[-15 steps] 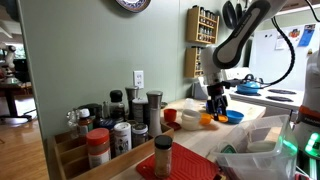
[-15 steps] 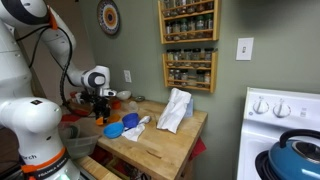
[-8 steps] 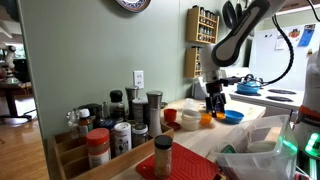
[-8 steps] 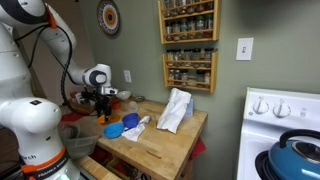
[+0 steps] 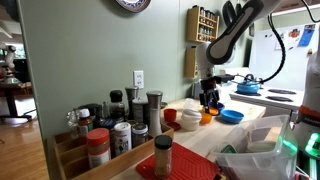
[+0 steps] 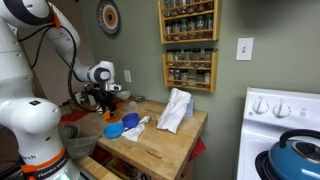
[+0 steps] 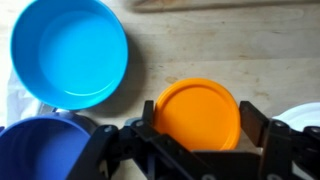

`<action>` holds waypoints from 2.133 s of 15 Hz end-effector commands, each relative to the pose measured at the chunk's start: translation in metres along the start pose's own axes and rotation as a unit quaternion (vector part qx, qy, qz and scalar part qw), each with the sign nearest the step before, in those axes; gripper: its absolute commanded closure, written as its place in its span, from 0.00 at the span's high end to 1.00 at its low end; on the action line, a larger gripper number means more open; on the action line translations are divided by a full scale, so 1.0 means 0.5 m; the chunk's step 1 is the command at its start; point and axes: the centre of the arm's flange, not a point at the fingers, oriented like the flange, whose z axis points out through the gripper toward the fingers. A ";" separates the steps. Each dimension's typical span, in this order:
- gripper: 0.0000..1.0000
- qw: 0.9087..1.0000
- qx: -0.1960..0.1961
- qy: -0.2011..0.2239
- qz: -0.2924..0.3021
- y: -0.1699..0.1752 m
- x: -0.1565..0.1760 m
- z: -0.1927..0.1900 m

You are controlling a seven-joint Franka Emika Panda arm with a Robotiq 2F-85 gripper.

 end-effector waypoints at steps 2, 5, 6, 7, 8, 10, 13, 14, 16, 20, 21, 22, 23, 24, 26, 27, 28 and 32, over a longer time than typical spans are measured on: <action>0.79 1.000 -0.005 -0.019 -0.016 -0.008 0.040 0.022; 0.79 1.000 -0.007 -0.025 -0.017 -0.010 0.049 0.032; 0.79 1.000 -0.007 -0.024 -0.017 -0.011 0.052 0.034; 0.78 1.000 -0.008 -0.024 -0.016 -0.011 0.055 0.035; 0.78 1.000 -0.009 -0.023 -0.016 -0.012 0.058 0.036; 0.78 1.000 -0.010 -0.024 -0.016 -0.013 0.063 0.039; 0.78 1.000 -0.017 -0.022 -0.014 -0.009 0.069 0.041; 0.77 1.000 -0.019 -0.022 -0.012 -0.007 0.070 0.041; 0.78 0.999 -0.020 -0.021 -0.012 -0.004 0.073 0.042; 0.77 1.000 -0.017 -0.022 -0.013 -0.006 0.076 0.048; 0.77 1.000 -0.017 -0.022 -0.012 -0.007 0.077 0.048; 0.76 1.000 -0.018 -0.021 -0.013 -0.008 0.079 0.048; 0.76 1.000 -0.019 -0.021 -0.012 -0.009 0.081 0.048; 0.76 1.000 -0.018 -0.020 -0.012 -0.010 0.083 0.049; 0.76 1.000 -0.018 -0.020 -0.012 -0.012 0.087 0.051; 0.76 1.000 -0.018 -0.020 -0.012 -0.012 0.089 0.051; 0.76 1.000 -0.017 -0.021 -0.012 -0.013 0.090 0.053; 0.77 0.999 -0.018 -0.026 -0.013 -0.013 0.092 0.061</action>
